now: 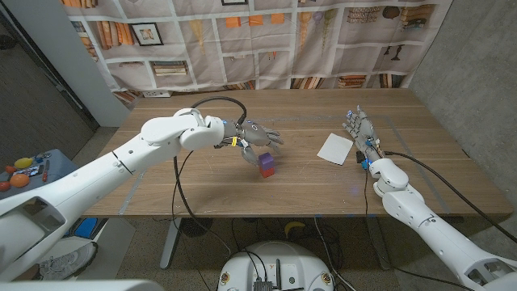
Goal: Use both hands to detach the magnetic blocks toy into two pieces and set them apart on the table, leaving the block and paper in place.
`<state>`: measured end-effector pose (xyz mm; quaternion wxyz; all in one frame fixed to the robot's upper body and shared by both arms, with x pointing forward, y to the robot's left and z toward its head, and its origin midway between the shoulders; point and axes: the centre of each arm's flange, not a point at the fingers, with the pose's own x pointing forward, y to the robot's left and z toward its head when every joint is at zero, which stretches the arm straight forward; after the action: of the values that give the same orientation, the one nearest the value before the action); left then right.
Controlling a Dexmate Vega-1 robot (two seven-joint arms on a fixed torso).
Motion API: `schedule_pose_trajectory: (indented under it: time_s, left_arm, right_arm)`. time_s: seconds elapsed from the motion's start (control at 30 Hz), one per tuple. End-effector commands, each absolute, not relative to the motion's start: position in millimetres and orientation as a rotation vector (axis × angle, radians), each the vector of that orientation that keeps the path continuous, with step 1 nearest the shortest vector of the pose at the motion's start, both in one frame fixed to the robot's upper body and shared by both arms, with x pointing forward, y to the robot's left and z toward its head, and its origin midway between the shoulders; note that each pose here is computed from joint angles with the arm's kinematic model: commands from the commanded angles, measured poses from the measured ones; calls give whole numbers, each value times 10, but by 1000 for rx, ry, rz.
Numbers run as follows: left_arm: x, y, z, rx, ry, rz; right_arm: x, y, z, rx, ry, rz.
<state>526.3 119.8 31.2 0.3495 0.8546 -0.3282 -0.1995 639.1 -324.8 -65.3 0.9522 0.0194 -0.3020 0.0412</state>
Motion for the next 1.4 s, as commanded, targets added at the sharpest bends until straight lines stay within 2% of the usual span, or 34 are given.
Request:
schedule_pose_trajectory:
  time_s: [0.03, 1.4]
  left_arm:
    - [5311, 1180, 220, 2193, -879, -504]
    - [5301, 1090, 249, 2158, -937, -510]
  right_arm:
    - [6412, -3278, -642, 43, -613, 80]
    - [6388, -3353, -648, 41, -611, 81]
